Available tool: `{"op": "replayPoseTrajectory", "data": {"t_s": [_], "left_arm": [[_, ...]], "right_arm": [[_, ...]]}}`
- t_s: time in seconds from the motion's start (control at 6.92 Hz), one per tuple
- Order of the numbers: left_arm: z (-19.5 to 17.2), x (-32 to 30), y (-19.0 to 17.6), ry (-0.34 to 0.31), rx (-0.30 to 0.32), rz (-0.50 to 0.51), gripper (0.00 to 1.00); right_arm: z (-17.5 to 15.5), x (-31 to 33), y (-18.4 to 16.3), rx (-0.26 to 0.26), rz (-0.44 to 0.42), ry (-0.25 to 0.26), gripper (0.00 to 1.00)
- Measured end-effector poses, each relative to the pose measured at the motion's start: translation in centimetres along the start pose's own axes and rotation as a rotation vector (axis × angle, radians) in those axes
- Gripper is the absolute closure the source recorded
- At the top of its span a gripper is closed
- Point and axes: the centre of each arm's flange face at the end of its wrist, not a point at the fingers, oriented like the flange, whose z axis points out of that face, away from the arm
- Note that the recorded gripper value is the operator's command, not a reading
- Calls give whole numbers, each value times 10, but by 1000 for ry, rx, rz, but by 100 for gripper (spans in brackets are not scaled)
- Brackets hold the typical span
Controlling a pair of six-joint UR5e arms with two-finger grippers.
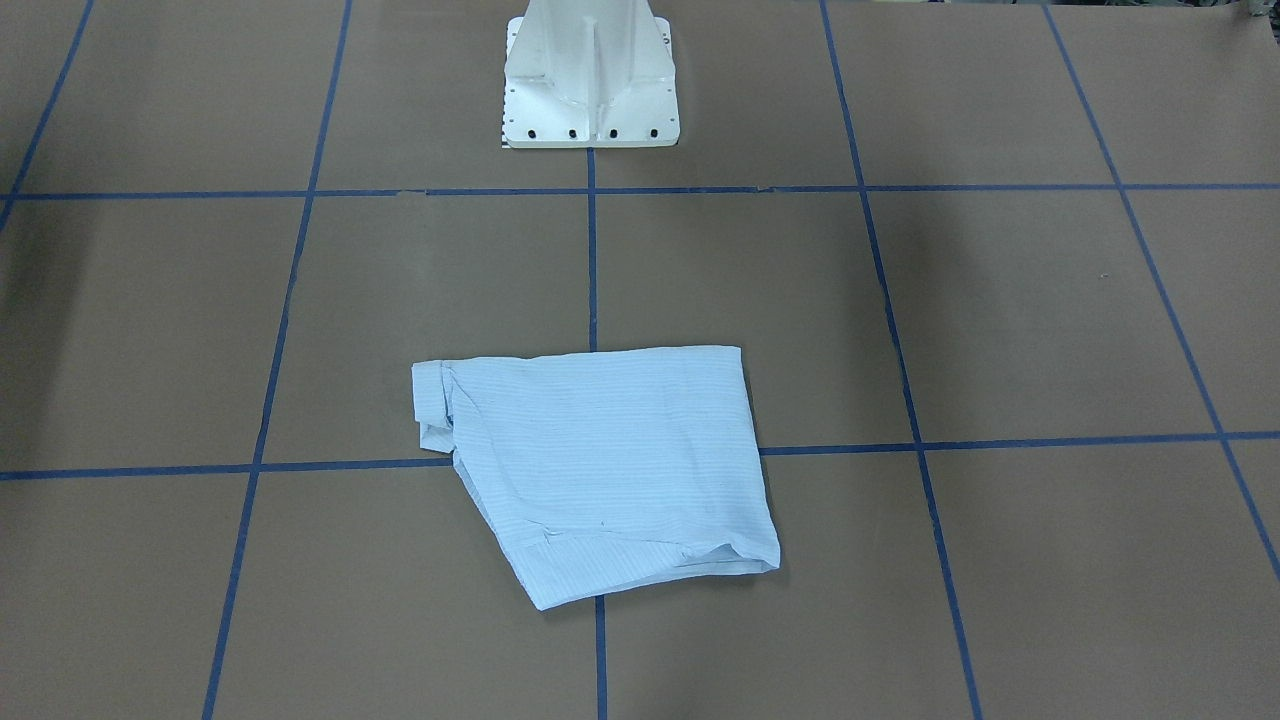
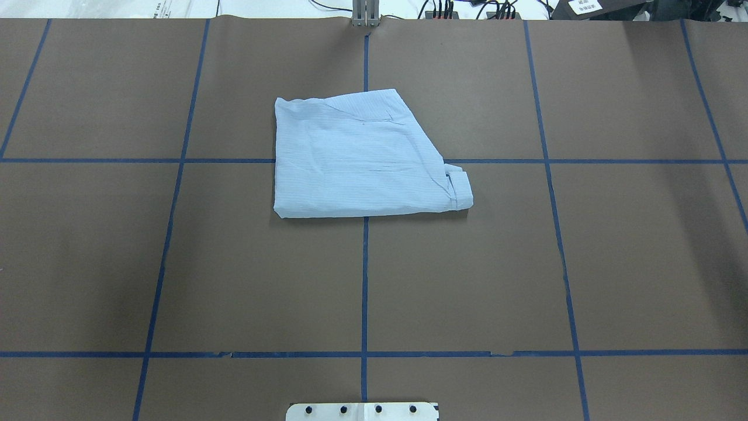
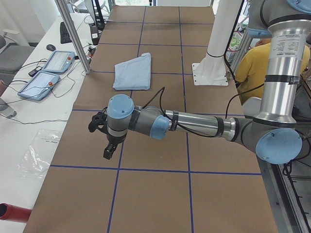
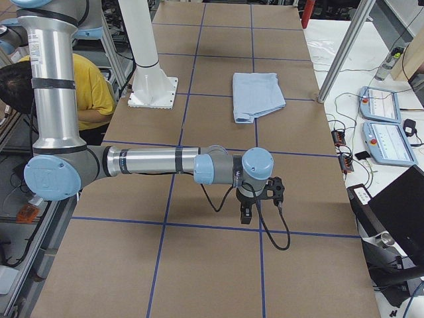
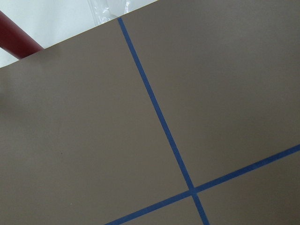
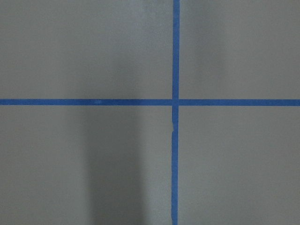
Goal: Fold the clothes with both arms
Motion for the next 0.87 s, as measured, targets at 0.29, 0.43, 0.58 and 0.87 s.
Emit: {"op": "replayPoseTrajectory", "data": {"t_s": [0.29,0.43,0.58,0.87], "left_arm": [[-3,8,1,9,2,-2,0],[-7,13,6,11,7,3,0],[-9,16,14,12,8,5,0],[-15,22,19,12,18,17,0]], "right_arm": [[1,-3,-2,-4,1,-45,0],[-2,-7,-3,4,-12,-55,0],[-5,-11,-4,24,-38,-58,0],[-4,-12,-3,76,-95,-57,0]]}}
